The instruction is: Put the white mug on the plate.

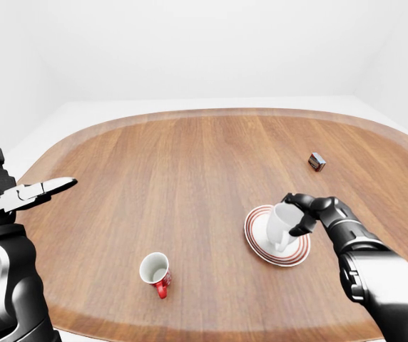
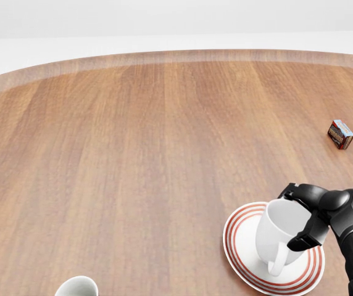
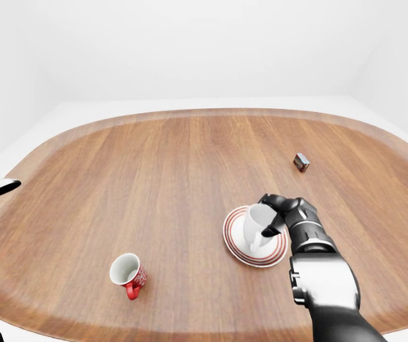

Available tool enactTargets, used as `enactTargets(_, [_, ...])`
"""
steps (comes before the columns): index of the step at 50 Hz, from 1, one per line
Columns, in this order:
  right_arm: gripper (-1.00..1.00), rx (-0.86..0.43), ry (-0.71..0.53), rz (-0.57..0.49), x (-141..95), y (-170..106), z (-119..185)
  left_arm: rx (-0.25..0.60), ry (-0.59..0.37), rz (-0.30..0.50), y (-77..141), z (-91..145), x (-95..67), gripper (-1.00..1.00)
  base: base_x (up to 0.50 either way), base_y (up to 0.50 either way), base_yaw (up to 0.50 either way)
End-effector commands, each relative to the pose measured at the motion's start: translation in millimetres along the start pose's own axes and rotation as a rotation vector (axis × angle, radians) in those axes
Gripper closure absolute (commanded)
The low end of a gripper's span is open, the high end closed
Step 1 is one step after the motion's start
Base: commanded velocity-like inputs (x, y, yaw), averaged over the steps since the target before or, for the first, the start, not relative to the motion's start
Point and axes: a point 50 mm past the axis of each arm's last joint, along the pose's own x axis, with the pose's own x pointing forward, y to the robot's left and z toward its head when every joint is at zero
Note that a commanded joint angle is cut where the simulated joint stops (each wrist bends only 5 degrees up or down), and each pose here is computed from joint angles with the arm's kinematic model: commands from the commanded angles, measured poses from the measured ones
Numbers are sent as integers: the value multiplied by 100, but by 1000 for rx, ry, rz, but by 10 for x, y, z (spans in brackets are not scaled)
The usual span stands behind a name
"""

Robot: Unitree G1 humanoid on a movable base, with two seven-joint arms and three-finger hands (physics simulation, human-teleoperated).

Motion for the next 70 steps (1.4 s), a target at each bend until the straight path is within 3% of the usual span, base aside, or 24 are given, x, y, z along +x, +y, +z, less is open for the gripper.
enactTargets(1, [100, 3, -1, -5, 1, 1, -5, 1, 0, 0, -3, 1, -4, -100, 0, 0, 0])
enactTargets(4, [100, 1, -3, -6, -7, -14, 3, 0, -5, -1, -5, 12, -5, -100, 0, 0, 0])
enactTargets(12, [75, 5, -1, -12, -8, -18, -10, 0, -11, -1, -6, 27, -6, -100, 0, 0, 0])
enactTargets(18, [46, 11, -1, -14, 5, 4, -20, -2, -21, -1, -8, 53, -4, -100, 0, 0, 0])
enactTargets(34, [34, 8, 1, -16, 2, -2, -24, -2, -20, 0, -6, 47, 0, -100, 0, 0, 0])
enactTargets(36, [0, 9, 3, -16, 7, 7, -30, -1, -16, -1, -7, 37, -1, -100, 0, 0, 0])
enactTargets(44, [-30, 9, 4, -17, 7, 6, -34, -2, -13, -1, -6, 31, -2, -100, 0, 0, 0])
enactTargets(46, [-85, 8, 3, -18, 6, 4, -27, -1, -12, 0, -5, 29, -2, -100, 0, 0, 0])
enactTargets(49, [-100, 9, 2, -19, 8, 7, -24, -1, -6, 1, -1, 14, 0, -100, 0, 0, 0])
enactTargets(62, [-100, 48, -36, -43, -5, -30, 36, 1, 7, 1, 6, -16, -1, -100, 0, 0, 0])
enactTargets(67, [-100, -19, -68, -145, -153, -306, 245, 3, 5, -1, 1, -12, -5, -100, 0, 0, 0])
enactTargets(70, [-100, -27, -170, -221, -352, -561, 519, 3, 9, -1, 3, -22, -6, -100, 0, 0, 0])
